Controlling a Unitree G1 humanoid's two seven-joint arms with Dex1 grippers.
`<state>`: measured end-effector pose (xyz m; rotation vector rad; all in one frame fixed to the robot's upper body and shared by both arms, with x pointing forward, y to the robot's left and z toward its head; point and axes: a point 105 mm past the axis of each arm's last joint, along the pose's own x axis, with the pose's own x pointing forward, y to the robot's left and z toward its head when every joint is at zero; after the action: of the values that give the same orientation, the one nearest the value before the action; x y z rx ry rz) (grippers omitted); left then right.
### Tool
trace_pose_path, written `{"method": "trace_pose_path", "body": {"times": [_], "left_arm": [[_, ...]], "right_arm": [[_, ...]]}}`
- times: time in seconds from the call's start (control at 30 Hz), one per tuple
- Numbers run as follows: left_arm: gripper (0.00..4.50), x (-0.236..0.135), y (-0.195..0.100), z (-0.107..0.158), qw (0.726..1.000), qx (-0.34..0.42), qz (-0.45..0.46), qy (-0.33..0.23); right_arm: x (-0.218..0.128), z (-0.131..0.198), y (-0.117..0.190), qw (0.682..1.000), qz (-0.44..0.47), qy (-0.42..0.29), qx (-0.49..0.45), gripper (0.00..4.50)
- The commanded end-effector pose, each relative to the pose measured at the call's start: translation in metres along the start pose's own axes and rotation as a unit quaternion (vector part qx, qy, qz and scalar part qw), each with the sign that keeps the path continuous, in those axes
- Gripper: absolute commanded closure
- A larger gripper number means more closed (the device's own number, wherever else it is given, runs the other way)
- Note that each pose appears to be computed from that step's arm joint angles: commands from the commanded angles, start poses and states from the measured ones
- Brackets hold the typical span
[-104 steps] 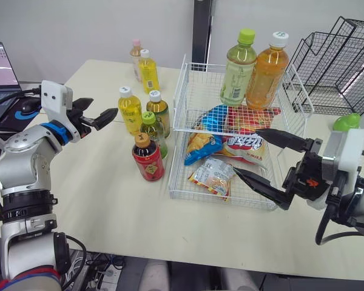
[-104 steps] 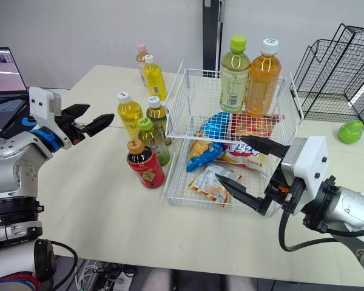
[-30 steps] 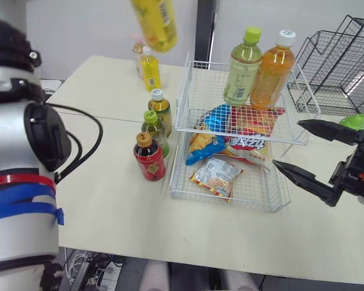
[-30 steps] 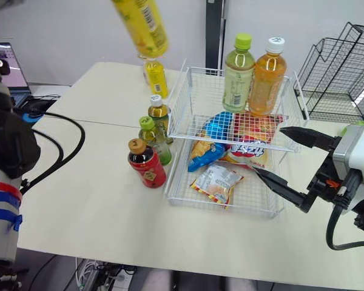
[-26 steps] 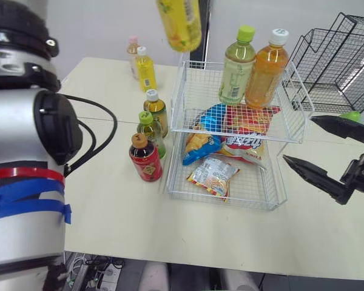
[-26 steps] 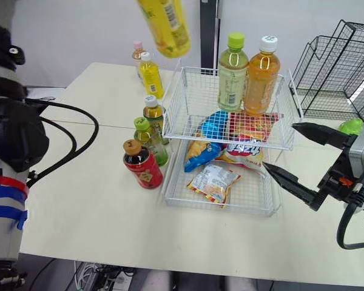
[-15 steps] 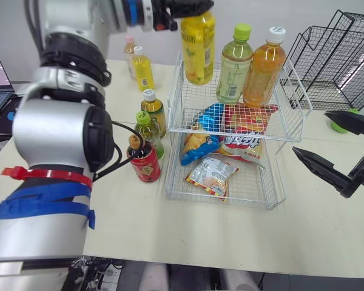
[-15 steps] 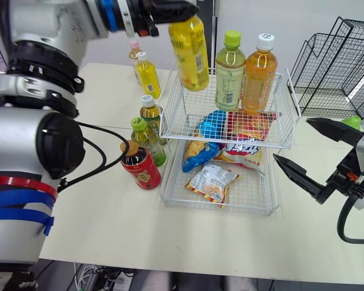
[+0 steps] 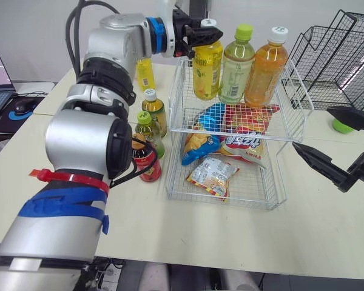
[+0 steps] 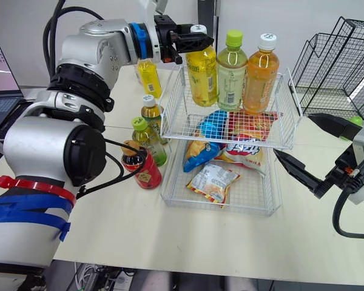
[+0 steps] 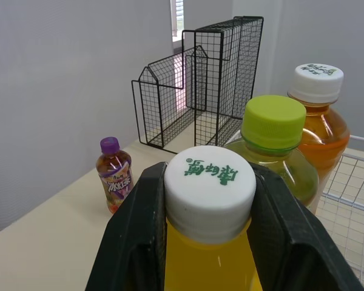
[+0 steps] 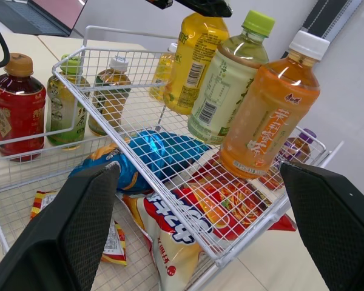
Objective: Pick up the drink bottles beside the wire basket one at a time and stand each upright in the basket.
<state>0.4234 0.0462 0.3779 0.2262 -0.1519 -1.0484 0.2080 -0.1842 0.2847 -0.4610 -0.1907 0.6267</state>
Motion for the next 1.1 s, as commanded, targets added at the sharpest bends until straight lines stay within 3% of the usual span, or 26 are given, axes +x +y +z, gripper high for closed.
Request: {"method": "trace_pose_path", "body": {"times": [0.03,0.27,0.3,0.7,0.83,0.93,1.1], "left_arm": [[2.26,0.001,-0.005,0.021,0.999,0.026,-0.01,-0.024],[0.14,-0.005,-0.01,0.032,0.998,0.041,-0.039,-0.035],[0.01,-0.007,-0.01,0.035,0.997,0.048,-0.041,-0.037],[0.01,-0.038,-0.003,0.053,0.995,0.076,-0.047,-0.054],[0.01,-0.077,-0.005,0.059,0.993,0.06,-0.08,-0.06],[0.01,-0.112,-0.015,0.05,0.993,0.06,-0.097,-0.037],[0.01,-0.162,-0.018,0.033,1.0,0.012,-0.026,-0.009]], "right_arm": [[0.0,0.007,-0.003,1.0,-0.009,-0.009,-0.015,0.0],[0.001,0.008,-0.004,1.0,-0.01,-0.012,-0.016,0.0],[0.001,0.009,-0.005,1.0,-0.011,-0.013,-0.017,0.0],[-0.003,0.016,-0.016,0.998,-0.028,-0.042,-0.028,0.0],[-0.001,0.015,-0.009,0.999,-0.004,-0.041,-0.018,0.0],[0.001,0.015,-0.002,0.999,0.021,-0.042,-0.01,0.0],[0.012,0.015,0.012,0.992,0.11,-0.055,0.001,0.0]]}}
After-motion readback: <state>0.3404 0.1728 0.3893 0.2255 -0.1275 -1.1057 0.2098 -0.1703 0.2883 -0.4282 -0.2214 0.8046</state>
